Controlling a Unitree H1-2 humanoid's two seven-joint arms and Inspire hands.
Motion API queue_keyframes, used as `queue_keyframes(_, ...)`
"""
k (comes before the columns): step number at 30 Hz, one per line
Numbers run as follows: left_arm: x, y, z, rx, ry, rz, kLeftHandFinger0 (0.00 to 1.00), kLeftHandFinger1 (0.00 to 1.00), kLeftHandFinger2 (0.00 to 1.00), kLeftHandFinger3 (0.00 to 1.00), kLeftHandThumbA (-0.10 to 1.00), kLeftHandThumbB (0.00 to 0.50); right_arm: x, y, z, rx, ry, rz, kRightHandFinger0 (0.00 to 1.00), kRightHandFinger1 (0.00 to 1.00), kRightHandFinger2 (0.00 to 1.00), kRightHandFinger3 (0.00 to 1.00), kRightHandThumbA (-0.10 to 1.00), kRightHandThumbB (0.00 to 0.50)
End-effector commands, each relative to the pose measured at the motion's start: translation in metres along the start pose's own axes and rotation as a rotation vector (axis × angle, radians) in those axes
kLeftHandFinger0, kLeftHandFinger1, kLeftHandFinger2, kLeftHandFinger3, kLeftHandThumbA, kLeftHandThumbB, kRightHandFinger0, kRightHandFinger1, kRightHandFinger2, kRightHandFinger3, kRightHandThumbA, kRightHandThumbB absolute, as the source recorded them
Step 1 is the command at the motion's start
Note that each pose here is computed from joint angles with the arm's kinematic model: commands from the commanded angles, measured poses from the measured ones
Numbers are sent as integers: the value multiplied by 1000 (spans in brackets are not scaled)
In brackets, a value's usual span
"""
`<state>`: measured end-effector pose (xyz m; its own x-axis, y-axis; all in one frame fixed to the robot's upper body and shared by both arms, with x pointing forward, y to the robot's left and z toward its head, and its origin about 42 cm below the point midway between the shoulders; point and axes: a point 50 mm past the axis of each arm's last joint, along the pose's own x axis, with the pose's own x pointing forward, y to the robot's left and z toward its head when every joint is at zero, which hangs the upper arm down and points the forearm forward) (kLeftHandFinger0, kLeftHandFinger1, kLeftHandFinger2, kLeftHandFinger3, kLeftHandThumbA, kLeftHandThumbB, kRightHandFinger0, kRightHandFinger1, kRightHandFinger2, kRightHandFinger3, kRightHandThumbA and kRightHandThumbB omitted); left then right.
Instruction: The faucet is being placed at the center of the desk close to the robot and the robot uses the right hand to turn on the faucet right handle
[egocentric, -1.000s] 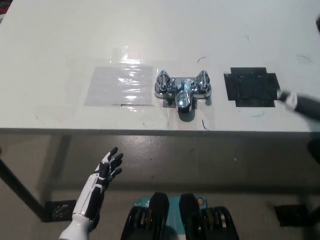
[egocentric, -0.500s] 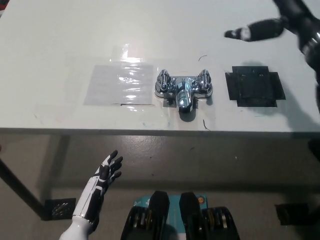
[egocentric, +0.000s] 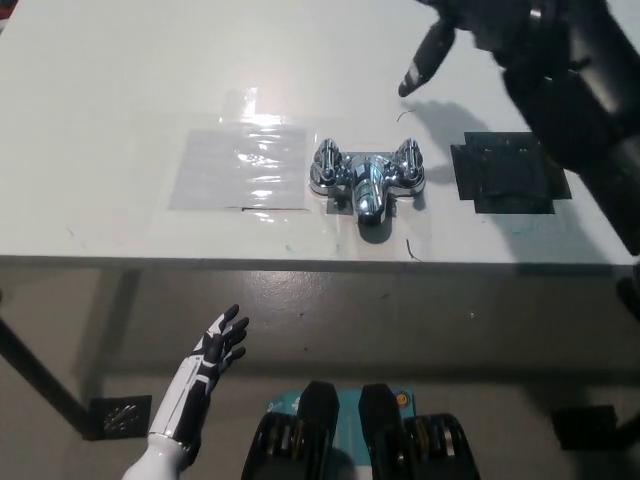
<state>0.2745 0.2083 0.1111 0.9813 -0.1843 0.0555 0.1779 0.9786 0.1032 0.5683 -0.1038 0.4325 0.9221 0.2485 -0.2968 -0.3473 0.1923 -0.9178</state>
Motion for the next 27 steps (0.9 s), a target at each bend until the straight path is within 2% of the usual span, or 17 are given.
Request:
queue_keyframes(1, 2, -1, 13, 17, -90, -15, 1000, 1000, 1000, 1000, 1000, 127, -14, -57, 42, -111, 93, -64, 1000, 1000, 1000, 1000, 1000, 357)
queue_keyframes(6, 2, 1, 14, 42, -101, -7, 1000, 1000, 1000, 1000, 1000, 130, -2, -47, 37, -105, 124, 10, 1000, 1000, 1000, 1000, 1000, 355)
queue_keyframes(9, 3, -1, 14, 45, -103, -11, 1000, 1000, 1000, 1000, 994, 141, 3, -38, 30, -42, 126, 2, 1000, 1000, 1000, 1000, 1000, 441)
queue_keyframes(11, 3, -2, 14, 49, -105, -13, 1000, 1000, 1000, 1000, 999, 134, 5, -34, 28, -58, 140, 20, 1000, 1000, 1000, 1000, 1000, 452)
queue_keyframes(14, 4, -1, 14, 47, -113, -13, 1000, 1000, 1000, 1000, 990, 123, 10, -28, 25, -37, 183, 10, 1000, 1000, 1000, 1000, 1000, 425)
queue_keyframes(16, 4, -1, 14, 47, -116, -9, 1000, 1000, 1000, 1000, 985, 119, 14, -22, 23, -26, 204, 44, 1000, 1000, 1000, 1000, 1000, 374)
queue_keyframes(17, 4, 1, 15, 43, -117, -9, 1000, 1000, 1000, 1000, 973, 121, 15, -21, 23, -47, 194, 74, 1000, 1000, 1000, 1000, 1000, 325)
queue_keyframes(20, 5, 1, 15, 48, -122, -8, 1000, 1000, 1000, 1000, 980, 116, 19, -15, 20, -37, 192, 108, 1000, 1000, 1000, 1000, 1000, 316)
queue_keyframes(22, 5, 1, 14, 47, -126, -12, 1000, 1000, 1000, 1000, 988, 106, 21, -9, 16, 57, 180, 144, 1000, 1000, 1000, 1000, 1000, 280)
queue_keyframes(24, 6, 1, 14, 50, -125, -12, 1000, 1000, 1000, 1000, 992, 109, 22, -7, 12, 88, 168, 150, 1000, 1000, 1000, 1000, 1000, 268)
queue_keyframes(25, 6, 1, 14, 53, -127, -13, 1000, 1000, 1000, 1000, 999, 101, 23, -4, 11, 73, 169, 159, 1000, 1000, 1000, 1000, 1000, 280)
queue_keyframes(26, 6, 1, 14, 50, -127, -14, 1000, 1000, 1000, 1000, 1000, 101, 24, -2, 11, 62, 189, 170, 1000, 1000, 1000, 1000, 1000, 314)
queue_keyframes(27, 6, 1, 14, 49, -128, -14, 1000, 1000, 1000, 1000, 1000, 101, 24, -1, 11, 61, 196, 173, 1000, 1000, 1000, 1000, 1000, 315)
